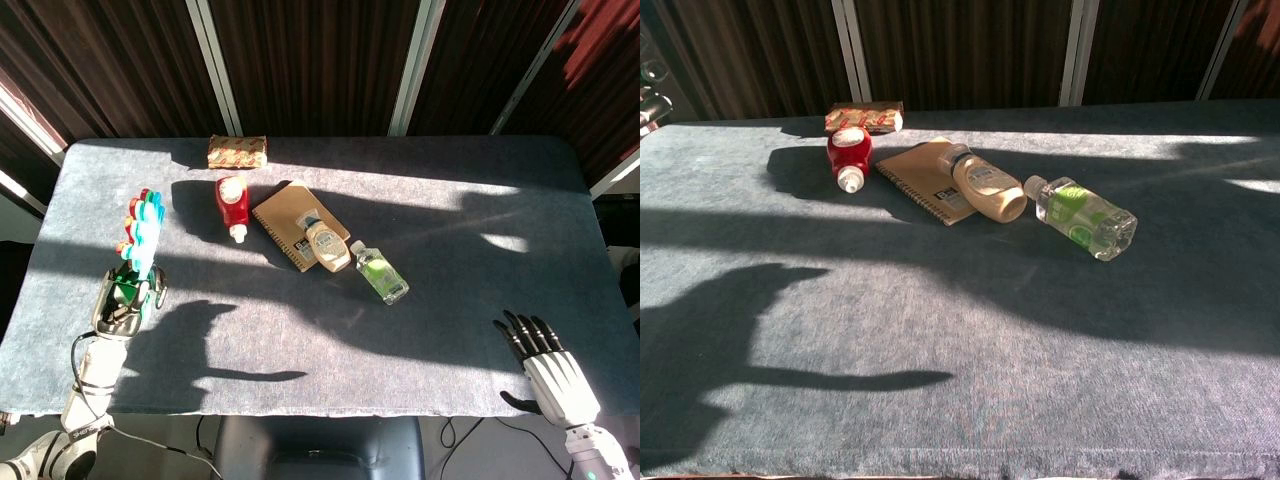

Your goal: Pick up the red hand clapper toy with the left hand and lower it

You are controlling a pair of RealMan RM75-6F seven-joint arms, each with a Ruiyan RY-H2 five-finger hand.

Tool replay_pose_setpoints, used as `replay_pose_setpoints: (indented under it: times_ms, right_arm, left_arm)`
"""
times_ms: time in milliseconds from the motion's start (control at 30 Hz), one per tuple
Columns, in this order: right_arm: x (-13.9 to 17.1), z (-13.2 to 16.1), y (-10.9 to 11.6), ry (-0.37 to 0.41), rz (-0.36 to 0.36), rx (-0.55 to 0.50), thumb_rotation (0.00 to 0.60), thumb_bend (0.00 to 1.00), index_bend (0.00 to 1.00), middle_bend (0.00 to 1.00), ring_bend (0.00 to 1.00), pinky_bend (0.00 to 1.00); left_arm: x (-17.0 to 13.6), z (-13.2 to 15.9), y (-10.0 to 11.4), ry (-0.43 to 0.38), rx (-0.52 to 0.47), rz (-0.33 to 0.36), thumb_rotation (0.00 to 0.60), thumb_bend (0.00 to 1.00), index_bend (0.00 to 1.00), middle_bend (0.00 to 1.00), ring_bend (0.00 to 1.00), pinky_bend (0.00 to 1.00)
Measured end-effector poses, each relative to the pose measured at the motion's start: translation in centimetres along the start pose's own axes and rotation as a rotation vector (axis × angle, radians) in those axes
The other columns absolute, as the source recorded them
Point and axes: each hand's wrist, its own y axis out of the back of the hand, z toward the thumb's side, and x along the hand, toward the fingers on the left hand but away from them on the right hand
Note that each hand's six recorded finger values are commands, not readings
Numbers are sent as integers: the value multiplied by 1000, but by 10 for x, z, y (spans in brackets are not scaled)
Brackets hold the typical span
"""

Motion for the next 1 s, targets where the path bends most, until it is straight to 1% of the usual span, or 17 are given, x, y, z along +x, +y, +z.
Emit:
replay_pose_setpoints:
  times_ms: [100, 133, 200, 233, 333, 433, 533, 667, 700, 767, 833, 867, 900, 933, 1000]
  right_arm:
    - [0, -1, 0, 0, 0, -1, 600, 160, 0, 0, 0, 0]
    - [0, -1, 0, 1, 1, -1, 600, 161, 0, 0, 0, 0]
    - [0, 0, 0, 1, 1, -2, 600, 161, 0, 0, 0, 0]
    - [0, -1, 0, 1, 0, -2, 600, 161, 0, 0, 0, 0]
    - [0, -1, 1, 0, -3, -3, 600, 160, 0, 0, 0, 0]
    - [1, 0, 2, 2, -5, -3, 600, 160, 0, 0, 0, 0]
    - [1, -1, 2, 2, -6, -5, 600, 161, 0, 0, 0, 0]
    - [1, -1, 2, 2, -5, -5, 600, 161, 0, 0, 0, 0]
    - [1, -1, 2, 3, -4, -5, 600, 161, 0, 0, 0, 0]
    - [1, 0, 1, 4, -2, -5, 600, 161, 0, 0, 0, 0]
    - [1, 0, 1, 4, -2, -5, 600, 161, 0, 0, 0, 0]
    - [1, 0, 1, 4, -2, -5, 600, 161, 0, 0, 0, 0]
    - [1, 0, 2, 4, -2, -5, 600, 160, 0, 0, 0, 0]
    - [1, 0, 2, 4, -2, -5, 600, 160, 0, 0, 0, 0]
    - [1, 0, 1, 5, -1, -4, 600, 160, 0, 0, 0, 0]
  left_arm:
    - [-2, -21, 2, 54, 242, -11, 600, 662, 799, 724, 559, 814]
    - [-2, -30, 2, 76, 348, -16, 600, 663, 799, 725, 560, 821]
    - [-3, -43, 2, 108, 501, -26, 600, 664, 799, 725, 560, 827]
    - [-2, -51, 2, 127, 595, -34, 600, 664, 799, 725, 561, 827]
    - [0, -71, -2, 169, 787, -59, 600, 664, 799, 724, 561, 827]
    - [4, -91, -7, 205, 911, -89, 600, 663, 799, 724, 560, 826]
    - [8, -104, -8, 222, 977, -112, 600, 655, 798, 722, 551, 816]
    - [9, -116, -6, 233, 1056, -142, 600, 639, 793, 711, 518, 779]
    - [9, -118, -4, 235, 1082, -149, 600, 632, 790, 703, 499, 753]
    - [8, -125, -2, 240, 1145, -169, 600, 612, 759, 671, 438, 661]
    - [7, -132, -3, 244, 1188, -189, 600, 584, 695, 607, 361, 540]
    - [7, -135, -5, 246, 1200, -201, 600, 560, 630, 545, 295, 436]
    - [7, -136, -5, 247, 1205, -205, 600, 529, 537, 457, 208, 302]
    - [7, -137, -5, 247, 1213, -214, 600, 491, 409, 333, 92, 131]
    - [5, -139, -5, 245, 1253, -246, 600, 471, 273, 209, 13, 19]
